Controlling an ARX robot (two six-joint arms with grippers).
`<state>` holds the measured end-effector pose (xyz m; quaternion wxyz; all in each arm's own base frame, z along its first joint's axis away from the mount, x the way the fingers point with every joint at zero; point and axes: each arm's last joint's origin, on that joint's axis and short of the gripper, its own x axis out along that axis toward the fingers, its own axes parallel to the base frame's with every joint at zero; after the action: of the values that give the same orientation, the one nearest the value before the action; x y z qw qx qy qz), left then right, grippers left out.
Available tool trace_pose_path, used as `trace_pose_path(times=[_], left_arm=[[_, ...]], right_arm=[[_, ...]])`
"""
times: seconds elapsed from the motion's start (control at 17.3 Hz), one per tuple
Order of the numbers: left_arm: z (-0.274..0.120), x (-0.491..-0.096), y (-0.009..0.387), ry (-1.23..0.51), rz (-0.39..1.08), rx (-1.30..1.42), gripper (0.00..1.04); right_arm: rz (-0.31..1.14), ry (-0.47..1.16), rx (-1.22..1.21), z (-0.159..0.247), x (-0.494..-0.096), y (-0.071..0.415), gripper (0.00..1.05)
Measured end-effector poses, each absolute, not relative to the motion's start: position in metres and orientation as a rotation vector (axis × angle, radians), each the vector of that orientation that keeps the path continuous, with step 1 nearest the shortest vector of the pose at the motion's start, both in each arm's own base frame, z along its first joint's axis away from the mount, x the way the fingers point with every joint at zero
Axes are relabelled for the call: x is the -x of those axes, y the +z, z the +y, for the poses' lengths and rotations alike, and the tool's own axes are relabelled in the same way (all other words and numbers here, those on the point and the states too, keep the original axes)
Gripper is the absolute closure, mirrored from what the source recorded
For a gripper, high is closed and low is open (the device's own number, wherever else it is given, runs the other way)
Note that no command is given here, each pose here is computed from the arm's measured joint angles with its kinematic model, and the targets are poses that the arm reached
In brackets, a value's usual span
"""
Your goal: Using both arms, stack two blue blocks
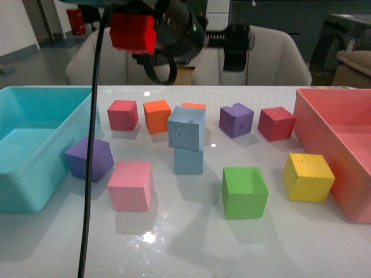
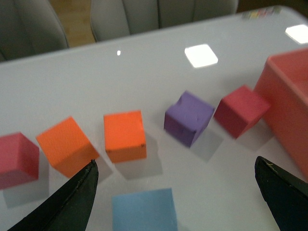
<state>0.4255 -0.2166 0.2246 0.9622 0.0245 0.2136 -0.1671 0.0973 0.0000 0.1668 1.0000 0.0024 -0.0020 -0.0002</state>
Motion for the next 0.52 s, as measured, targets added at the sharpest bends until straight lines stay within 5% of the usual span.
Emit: trace_pose_path(times=[0.23,0.41,0.52], left_arm=[[-0.197,-0.353,0.272,-0.395,0.201,-0.021,0.07],[-0.124,-0.288,0.263,-0.026,-0.023,0.028,0.4],[-0.078,-0.252,0.248,0.036,-0.058,0.039,0.66]], right_arm=[[-0.004,0.0,-0.005,0.0,-0.097,0.167,0.06],[-0.003,-0.001,-0.005,0.0,-0.097,0.167,0.06],[-0.004,0.0,-0.005,0.0,-0.097,0.167,0.06]])
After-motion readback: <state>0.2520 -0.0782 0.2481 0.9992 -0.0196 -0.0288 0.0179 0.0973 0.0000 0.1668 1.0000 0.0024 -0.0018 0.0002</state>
